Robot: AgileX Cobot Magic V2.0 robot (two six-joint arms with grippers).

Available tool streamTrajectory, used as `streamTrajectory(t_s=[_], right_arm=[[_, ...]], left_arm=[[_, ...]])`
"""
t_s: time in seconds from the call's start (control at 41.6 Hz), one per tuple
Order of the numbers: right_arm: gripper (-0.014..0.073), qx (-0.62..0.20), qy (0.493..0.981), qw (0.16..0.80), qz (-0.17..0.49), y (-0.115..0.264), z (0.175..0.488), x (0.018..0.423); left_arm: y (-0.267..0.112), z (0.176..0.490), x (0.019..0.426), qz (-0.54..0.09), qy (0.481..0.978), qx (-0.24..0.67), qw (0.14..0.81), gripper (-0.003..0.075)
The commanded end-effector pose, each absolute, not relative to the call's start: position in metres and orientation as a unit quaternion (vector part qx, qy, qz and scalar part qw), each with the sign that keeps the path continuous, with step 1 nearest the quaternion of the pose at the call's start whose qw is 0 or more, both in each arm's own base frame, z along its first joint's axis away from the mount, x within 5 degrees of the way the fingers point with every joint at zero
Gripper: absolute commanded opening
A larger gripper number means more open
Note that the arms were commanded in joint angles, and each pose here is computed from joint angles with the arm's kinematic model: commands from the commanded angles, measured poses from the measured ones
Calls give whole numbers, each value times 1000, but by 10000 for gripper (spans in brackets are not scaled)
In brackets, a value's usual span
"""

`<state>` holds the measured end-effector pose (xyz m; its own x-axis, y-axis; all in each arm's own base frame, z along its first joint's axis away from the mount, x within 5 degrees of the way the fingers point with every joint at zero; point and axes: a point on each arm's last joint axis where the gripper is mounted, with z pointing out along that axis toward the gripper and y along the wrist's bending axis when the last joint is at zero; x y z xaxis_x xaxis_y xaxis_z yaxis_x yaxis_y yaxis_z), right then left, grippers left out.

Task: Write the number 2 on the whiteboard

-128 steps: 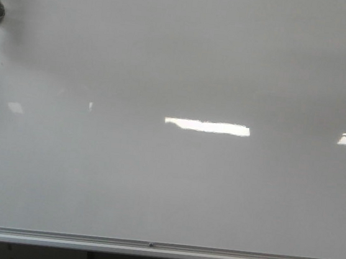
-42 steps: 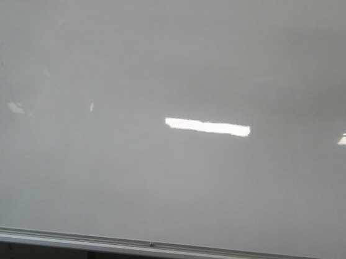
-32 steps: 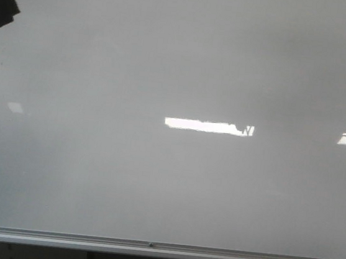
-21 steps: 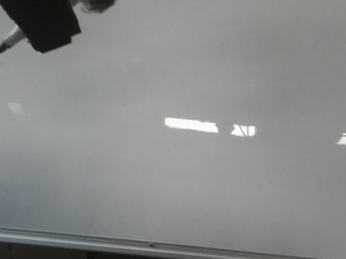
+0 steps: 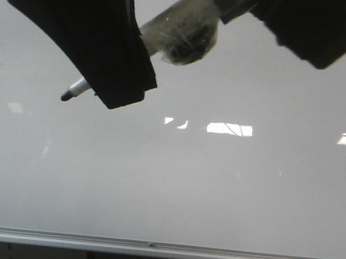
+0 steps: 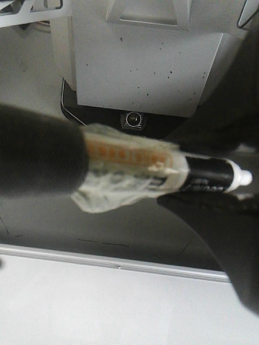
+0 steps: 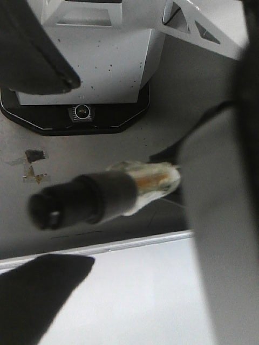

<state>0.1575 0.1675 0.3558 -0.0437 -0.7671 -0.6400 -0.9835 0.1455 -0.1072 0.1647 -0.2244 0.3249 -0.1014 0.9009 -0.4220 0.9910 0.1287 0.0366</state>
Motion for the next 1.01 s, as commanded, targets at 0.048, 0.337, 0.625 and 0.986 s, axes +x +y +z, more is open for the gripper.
streamTrajectory(t_s=[0.048, 0.337, 0.625, 0.986], right_arm=[[588, -614, 680, 349, 198, 177, 371, 161], [454, -607, 681, 356, 202, 179, 371, 164], [235, -606, 681, 354, 209, 180, 371, 163], [22, -604, 683, 352, 212, 180, 371, 162]], left_arm=[[-226, 345, 162, -142, 718, 645, 222, -20], [-226, 345, 162, -136, 709, 655, 223, -20], [-225, 344, 163, -130, 708, 657, 224, -20], [-227, 345, 165, -131, 708, 653, 237, 279]])
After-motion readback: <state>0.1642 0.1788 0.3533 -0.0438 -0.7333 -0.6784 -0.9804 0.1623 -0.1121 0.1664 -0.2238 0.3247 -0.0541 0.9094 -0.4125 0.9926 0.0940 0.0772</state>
